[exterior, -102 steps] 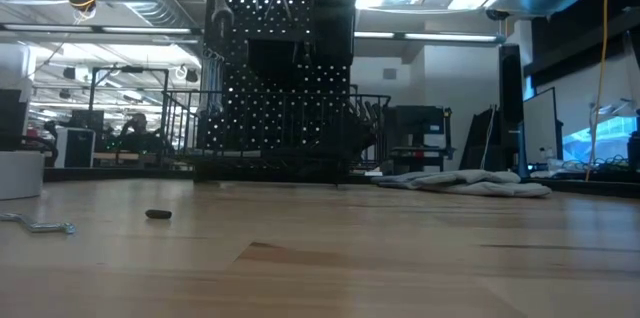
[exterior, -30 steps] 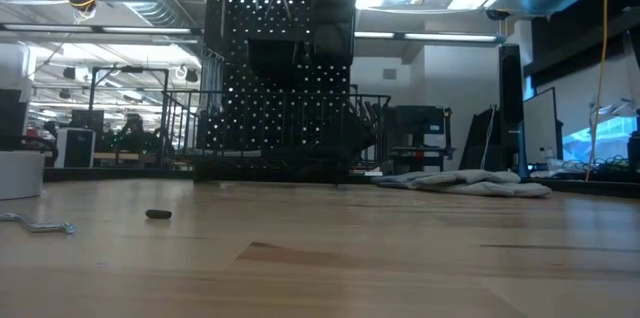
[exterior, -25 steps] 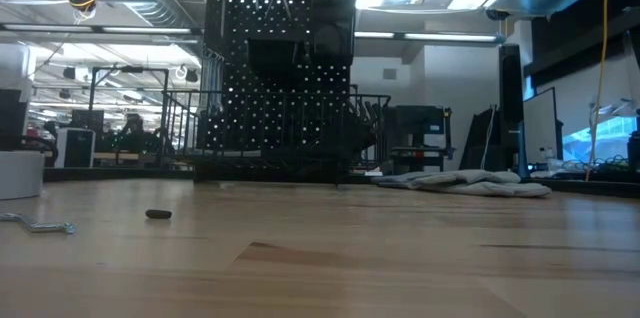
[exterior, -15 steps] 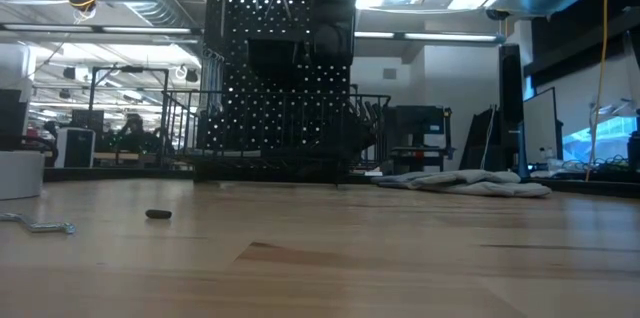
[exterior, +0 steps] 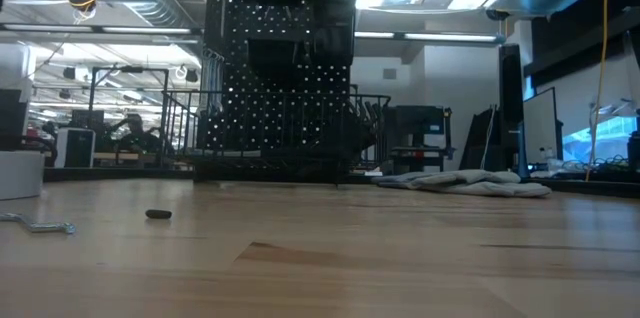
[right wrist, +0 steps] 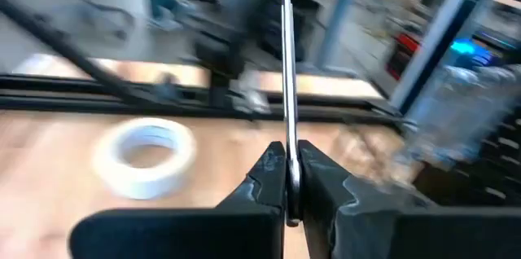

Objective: Hang tools onto peg board
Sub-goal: Hang the wrench on the peg board, then put the hanger hook into the left black bin on the peg board

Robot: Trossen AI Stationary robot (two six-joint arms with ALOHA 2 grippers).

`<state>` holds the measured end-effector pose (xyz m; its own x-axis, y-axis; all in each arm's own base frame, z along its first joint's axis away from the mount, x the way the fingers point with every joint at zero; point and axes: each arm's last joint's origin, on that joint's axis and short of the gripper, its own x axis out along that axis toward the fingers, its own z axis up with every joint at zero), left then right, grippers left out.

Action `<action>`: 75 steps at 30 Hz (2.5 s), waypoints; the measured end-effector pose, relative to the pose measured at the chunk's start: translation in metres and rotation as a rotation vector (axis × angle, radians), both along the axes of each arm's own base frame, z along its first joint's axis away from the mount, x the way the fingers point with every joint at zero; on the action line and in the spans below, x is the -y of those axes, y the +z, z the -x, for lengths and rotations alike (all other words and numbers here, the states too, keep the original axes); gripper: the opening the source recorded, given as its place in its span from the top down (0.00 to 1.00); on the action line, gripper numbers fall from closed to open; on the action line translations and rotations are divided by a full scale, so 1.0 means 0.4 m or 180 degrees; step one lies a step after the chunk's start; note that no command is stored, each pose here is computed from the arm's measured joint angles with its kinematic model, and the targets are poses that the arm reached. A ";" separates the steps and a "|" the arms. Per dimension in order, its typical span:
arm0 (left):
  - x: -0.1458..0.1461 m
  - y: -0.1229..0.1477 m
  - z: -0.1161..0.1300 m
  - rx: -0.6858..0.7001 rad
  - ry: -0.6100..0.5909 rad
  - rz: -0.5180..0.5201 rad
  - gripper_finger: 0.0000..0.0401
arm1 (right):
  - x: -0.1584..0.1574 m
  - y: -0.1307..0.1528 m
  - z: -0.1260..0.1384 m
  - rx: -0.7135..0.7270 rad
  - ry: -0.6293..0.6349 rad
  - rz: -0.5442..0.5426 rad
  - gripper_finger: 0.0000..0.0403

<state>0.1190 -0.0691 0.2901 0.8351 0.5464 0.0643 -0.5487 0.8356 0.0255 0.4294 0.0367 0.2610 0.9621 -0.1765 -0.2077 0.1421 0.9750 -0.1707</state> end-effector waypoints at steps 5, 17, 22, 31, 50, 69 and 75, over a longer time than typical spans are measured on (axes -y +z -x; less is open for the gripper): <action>0.033 -0.056 0.005 -0.0201 -0.0266 0.0131 0.65 | 0.062 -0.010 -0.043 -0.0207 -0.0334 0.0052 0.96; 0.106 -0.181 0.011 -0.0658 -0.0778 0.0511 0.67 | 0.169 -0.052 -0.103 -0.0142 -0.0869 -0.0326 0.96; 0.127 -0.210 -0.001 -0.0795 -0.0747 0.0369 0.67 | 0.206 -0.055 -0.103 -0.0067 -0.0994 -0.0441 0.95; 0.127 -0.226 -0.018 -0.0823 -0.0583 0.0301 0.67 | 0.226 -0.091 -0.121 0.0005 -0.0920 -0.0608 0.95; 0.128 -0.223 -0.021 -0.0797 -0.0581 0.0319 0.67 | 0.269 -0.127 -0.128 0.0100 -0.1118 -0.0882 0.95; 0.129 -0.222 -0.021 -0.0777 -0.0585 0.0349 0.67 | 0.258 -0.089 -0.134 -0.0194 -0.1082 -0.0471 0.63; 0.132 -0.224 -0.021 -0.0835 -0.0690 0.0400 0.67 | 0.178 0.003 -0.127 -0.0680 -0.0807 -0.0303 0.62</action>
